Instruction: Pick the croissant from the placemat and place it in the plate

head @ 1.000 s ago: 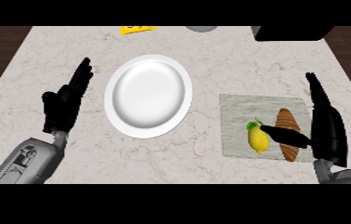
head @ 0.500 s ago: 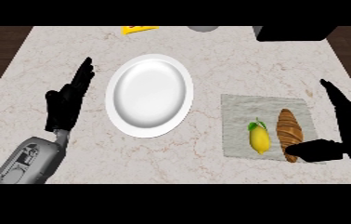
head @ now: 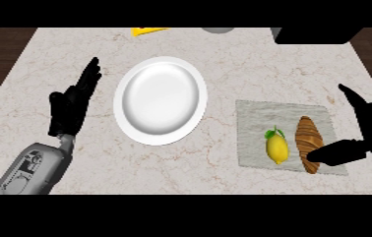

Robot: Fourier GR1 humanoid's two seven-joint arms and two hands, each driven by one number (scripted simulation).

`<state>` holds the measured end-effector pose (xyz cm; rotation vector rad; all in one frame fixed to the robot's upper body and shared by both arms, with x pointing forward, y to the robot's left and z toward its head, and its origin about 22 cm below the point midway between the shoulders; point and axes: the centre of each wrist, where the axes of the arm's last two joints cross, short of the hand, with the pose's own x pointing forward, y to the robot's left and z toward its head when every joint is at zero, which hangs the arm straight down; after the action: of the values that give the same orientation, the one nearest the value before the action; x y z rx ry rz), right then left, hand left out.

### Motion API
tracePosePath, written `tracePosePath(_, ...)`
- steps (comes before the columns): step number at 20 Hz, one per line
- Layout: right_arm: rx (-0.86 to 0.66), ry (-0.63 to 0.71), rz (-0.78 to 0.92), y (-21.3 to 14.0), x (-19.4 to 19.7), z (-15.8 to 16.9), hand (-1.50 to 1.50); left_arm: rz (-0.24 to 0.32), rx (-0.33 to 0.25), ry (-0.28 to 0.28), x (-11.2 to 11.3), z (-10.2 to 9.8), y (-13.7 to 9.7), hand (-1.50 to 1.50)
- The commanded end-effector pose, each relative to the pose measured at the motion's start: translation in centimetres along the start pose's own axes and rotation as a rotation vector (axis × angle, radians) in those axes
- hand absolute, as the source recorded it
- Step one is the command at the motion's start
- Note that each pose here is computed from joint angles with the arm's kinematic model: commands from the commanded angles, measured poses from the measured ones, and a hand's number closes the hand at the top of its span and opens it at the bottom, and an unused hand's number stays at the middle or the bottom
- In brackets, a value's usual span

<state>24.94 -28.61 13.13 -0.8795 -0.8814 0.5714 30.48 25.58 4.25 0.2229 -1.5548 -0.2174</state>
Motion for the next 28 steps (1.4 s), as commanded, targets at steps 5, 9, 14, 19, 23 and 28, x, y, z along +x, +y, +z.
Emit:
tracePosePath(5,0.124,0.088,0.106,2.9,-1.5,-2.5,-1.5,0.003,0.003,-0.003,1.2,-0.8,1.2,0.0)
tracePosePath(9,0.15,0.129,0.118,4.2,-0.8,-4.3,-1.5,0.007,-0.006,-0.02,-1.8,1.1,0.2,0.0)
tracePosePath(14,0.172,0.112,0.132,7.2,-2.8,-4.3,-1.5,0.014,-0.006,-0.011,-0.4,1.9,-0.1,0.0)
tracePosePath(19,0.177,0.137,0.127,6.4,-4.7,-4.7,-1.5,-0.002,-0.007,0.005,0.8,-0.8,0.0,0.0)
tracePosePath(23,0.207,0.164,0.121,6.8,-5.9,-7.3,-1.5,0.0,-0.012,0.009,-0.5,1.9,0.5,0.0)
tracePosePath(28,0.113,0.083,0.159,7.9,-5.9,-6.3,1.5,0.016,-0.011,-0.006,0.8,0.5,-0.5,0.0)
